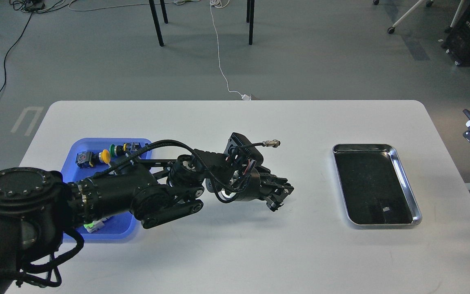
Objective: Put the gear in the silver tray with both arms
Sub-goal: 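Carry the black gear with the left gripper to the table center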
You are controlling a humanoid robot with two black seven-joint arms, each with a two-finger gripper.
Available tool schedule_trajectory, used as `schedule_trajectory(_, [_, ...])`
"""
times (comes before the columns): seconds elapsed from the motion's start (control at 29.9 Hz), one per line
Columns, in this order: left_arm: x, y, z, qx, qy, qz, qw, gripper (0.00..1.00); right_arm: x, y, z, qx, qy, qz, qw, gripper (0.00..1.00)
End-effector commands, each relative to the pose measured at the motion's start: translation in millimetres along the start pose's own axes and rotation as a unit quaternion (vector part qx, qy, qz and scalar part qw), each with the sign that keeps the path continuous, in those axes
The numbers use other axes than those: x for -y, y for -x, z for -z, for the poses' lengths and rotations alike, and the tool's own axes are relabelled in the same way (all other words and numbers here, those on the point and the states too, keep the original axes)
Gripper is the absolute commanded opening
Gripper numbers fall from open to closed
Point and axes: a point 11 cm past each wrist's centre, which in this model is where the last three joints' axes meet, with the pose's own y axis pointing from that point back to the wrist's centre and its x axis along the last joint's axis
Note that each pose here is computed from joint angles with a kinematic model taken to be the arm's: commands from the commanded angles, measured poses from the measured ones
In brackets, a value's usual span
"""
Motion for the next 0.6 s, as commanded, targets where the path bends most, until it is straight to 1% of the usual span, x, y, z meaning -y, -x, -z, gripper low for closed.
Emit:
schedule_trajectory(0.0, [0, 5, 8, -0.006, -0.014, 0.004, 1.0, 0.14, 0, 1, 0, 0.0, -0.001, 0.001, 1.0, 1.0])
schedule_trajectory(0.23, [-5, 12, 35, -0.016, -0.053, 0.009, 0.998, 0.15, 0, 1, 0, 0.001, -0.002, 0.001, 1.0, 1.0])
schedule_trajectory(0.57, [-4, 19, 34, -0.01, -0.052, 0.02, 0.998, 0.18, 1, 1, 2, 0.001, -0.005, 0.001, 1.0, 1.0])
